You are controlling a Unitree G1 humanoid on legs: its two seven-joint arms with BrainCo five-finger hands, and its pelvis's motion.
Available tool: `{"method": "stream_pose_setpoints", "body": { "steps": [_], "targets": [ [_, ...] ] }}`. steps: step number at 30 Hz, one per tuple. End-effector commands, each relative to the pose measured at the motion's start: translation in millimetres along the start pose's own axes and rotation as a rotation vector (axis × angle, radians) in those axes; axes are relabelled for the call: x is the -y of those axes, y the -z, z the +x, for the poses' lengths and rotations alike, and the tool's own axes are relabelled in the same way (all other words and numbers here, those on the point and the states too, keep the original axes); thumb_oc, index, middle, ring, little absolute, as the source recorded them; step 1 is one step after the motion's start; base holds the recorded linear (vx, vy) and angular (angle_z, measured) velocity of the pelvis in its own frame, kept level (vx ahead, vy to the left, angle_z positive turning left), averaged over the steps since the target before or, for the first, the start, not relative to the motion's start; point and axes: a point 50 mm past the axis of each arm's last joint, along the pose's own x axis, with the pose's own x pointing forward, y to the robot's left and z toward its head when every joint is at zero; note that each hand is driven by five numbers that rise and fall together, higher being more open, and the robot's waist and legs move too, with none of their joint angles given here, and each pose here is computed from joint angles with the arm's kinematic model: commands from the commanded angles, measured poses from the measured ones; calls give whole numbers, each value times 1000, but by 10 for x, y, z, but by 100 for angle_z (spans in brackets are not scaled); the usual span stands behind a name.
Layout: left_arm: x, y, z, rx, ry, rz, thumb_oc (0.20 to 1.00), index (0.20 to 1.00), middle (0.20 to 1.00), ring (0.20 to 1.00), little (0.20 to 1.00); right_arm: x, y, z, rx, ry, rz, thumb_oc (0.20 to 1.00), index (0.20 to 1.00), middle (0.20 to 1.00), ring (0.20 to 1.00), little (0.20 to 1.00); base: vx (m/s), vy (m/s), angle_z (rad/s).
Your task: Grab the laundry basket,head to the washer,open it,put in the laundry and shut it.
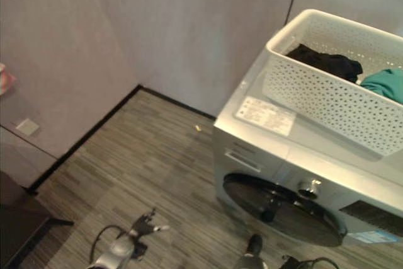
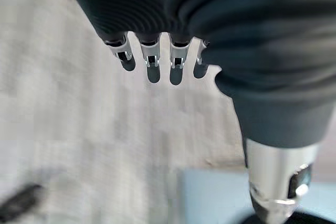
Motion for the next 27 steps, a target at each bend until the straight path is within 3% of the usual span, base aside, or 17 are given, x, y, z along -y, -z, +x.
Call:
{"method": "stream_pose_setpoints", "body": {
  "steps": [1,9,12,15,16,18,23,27],
  "targets": [
    [114,-237,47,85,14,-40,1000,1000,1000,1000,1000,76,-56,-9,26,3,-91,1000,1000,1000,1000,1000,-253,43,-29],
    [174,70,-29,-17,-1,-87,1000,1000,1000,1000,1000,115,-182,-13,76,58,-116,1000,1000,1000,1000,1000,-173,-131,-8],
    [155,158,-44,-53,-39,-143,1000,1000,1000,1000,1000,357,-525,-101,235,162,-137,1000,1000,1000,1000,1000,-149,-234,-69],
    [161,232,-58,-89,-64,-189,1000,1000,1000,1000,1000,777,-859,-427,469,353,-125,1000,1000,1000,1000,1000,-96,-222,-76],
    [162,231,-58,-89,-64,-189,1000,1000,1000,1000,1000,778,-857,-428,469,353,-125,1000,1000,1000,1000,1000,-54,-152,-61],
    [171,193,-54,-70,-70,-209,1000,1000,1000,1000,1000,1074,-897,-680,557,518,-131,1000,1000,1000,1000,1000,-64,-74,-14],
    [272,194,-70,-65,-49,-226,1000,1000,1000,1000,1000,1357,-800,-956,593,727,-113,1000,1000,1000,1000,1000,-28,-20,-15],
    [319,237,-81,-87,-38,-229,1000,1000,1000,1000,1000,1388,-683,-1014,573,767,-92,1000,1000,1000,1000,1000,5,0,3]
  ]
}}
